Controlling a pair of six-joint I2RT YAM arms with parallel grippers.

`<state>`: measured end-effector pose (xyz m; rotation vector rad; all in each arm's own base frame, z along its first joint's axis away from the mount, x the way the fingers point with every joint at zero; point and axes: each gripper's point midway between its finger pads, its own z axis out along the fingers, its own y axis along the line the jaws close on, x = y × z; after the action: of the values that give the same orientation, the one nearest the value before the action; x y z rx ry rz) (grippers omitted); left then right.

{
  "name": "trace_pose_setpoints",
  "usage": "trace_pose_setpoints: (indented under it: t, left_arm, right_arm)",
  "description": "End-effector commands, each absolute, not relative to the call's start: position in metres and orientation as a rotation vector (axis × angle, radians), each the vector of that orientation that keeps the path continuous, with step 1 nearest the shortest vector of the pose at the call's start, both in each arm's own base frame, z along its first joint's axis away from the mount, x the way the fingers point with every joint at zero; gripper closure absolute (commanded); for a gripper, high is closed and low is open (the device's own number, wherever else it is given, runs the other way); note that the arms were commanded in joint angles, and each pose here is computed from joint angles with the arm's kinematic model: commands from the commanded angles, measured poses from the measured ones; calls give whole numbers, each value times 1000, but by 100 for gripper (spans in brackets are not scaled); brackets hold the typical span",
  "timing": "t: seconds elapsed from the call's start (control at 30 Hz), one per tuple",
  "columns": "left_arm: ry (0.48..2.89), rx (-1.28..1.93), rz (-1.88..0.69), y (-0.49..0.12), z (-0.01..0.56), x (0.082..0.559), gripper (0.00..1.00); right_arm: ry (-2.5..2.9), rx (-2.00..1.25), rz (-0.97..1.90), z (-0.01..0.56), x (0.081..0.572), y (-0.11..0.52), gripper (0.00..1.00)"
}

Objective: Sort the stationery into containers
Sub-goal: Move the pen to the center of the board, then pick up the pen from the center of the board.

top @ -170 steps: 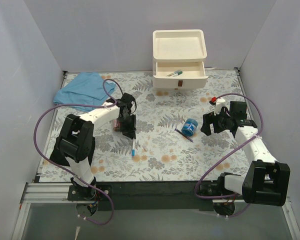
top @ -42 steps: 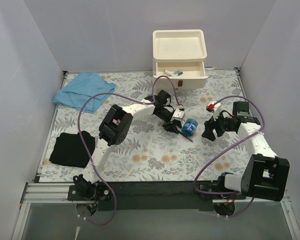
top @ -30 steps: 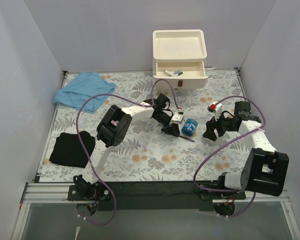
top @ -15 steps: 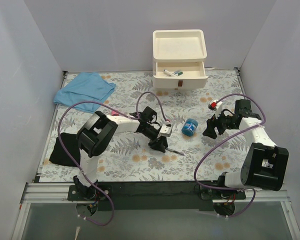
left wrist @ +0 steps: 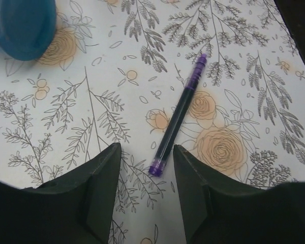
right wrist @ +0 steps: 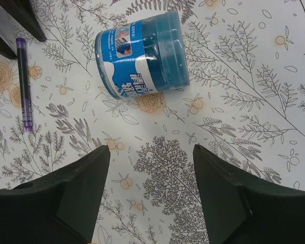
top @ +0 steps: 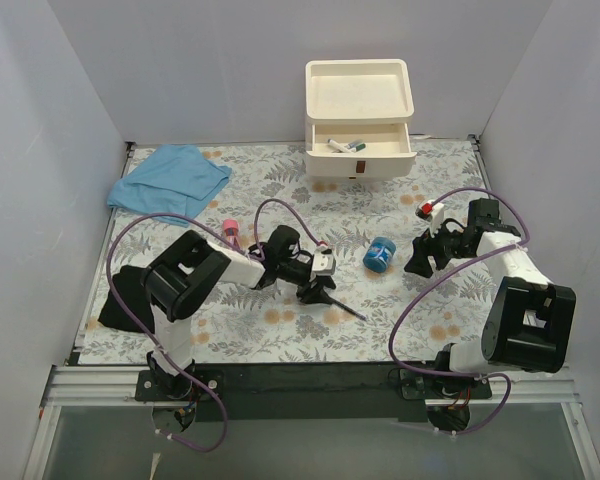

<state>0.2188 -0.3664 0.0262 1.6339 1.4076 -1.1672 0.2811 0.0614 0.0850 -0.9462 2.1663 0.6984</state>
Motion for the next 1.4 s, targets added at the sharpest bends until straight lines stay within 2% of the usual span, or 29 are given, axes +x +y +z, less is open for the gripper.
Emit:
trace_pose_setpoints:
  t: [0.0,0.37,0.73,0.87,1.07,1.37]
  left_arm:
    - [1390,1536,-1118,-376,31,233,56]
    - [1314,1643,-1240,-380,17,171,61]
    - [1328,1564,-1219,-416,-6,177,61]
    - [1367,1559,-1237,-414,-19,168,70]
    - [1399,1598,-1250,-403,-39,154,76]
    - [1499,1615,-1202,-400,-61,152,77]
  right_arm:
    - [2130,-946,683,98,292,60,25]
    - [2124,-963,698,92,290,61,25]
    - [2090,-976,710,97,298,62,26]
    - [2067,-979,708,103,300,64,26]
    - [2053,-977,729,106,301,66,26]
    - [2034,-984,730,110,307,66,26]
